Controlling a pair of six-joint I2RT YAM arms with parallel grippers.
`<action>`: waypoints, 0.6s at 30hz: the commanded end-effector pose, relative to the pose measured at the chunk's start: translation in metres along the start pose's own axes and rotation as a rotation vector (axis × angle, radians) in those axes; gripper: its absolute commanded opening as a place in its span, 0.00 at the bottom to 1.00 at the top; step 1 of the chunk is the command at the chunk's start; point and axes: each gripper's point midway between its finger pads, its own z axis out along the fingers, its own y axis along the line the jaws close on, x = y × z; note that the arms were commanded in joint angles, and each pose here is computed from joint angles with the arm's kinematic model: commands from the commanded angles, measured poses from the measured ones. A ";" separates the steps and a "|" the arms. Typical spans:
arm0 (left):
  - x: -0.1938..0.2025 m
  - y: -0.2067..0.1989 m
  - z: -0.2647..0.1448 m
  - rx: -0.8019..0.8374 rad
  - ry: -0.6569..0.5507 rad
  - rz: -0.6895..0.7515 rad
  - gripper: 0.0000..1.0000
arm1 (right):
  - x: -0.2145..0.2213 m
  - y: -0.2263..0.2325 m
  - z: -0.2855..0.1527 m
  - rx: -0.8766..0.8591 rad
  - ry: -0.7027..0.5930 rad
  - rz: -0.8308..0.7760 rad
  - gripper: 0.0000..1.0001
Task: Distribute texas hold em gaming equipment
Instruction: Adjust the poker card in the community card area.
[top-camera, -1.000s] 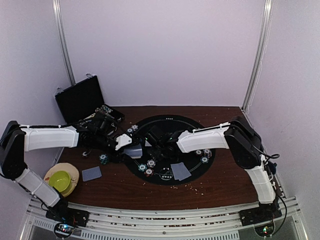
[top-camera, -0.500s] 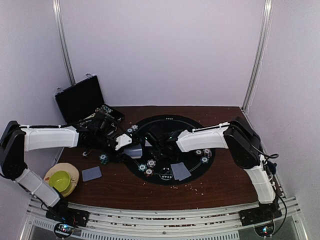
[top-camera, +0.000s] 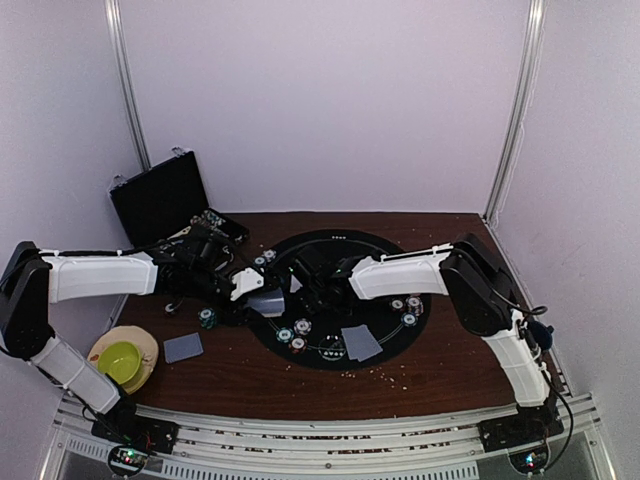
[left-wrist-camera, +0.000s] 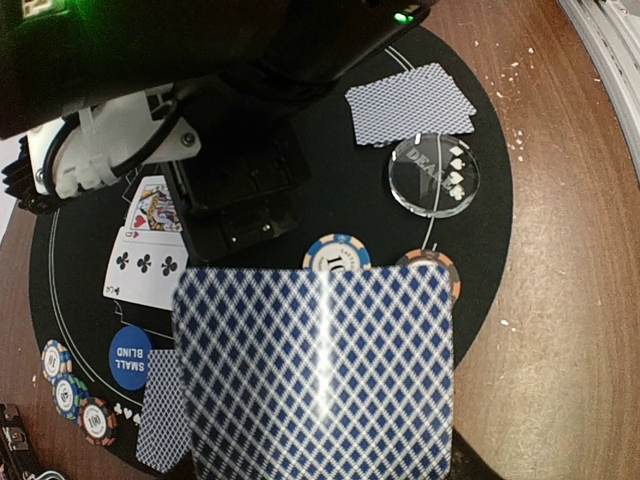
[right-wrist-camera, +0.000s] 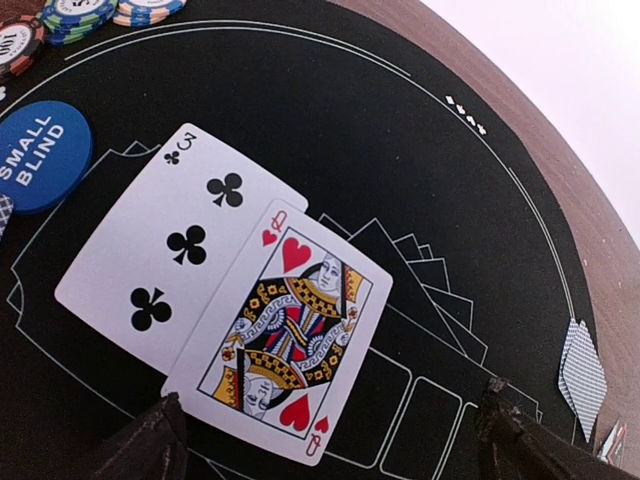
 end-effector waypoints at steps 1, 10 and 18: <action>-0.009 0.003 0.001 -0.013 -0.036 0.025 0.52 | 0.024 -0.004 0.019 0.037 0.064 -0.047 1.00; -0.008 0.003 0.001 -0.013 -0.037 0.027 0.52 | -0.004 -0.005 -0.015 -0.087 0.011 0.041 1.00; -0.009 0.002 0.001 -0.014 -0.037 0.032 0.52 | -0.046 -0.044 -0.106 -0.259 -0.126 0.253 1.00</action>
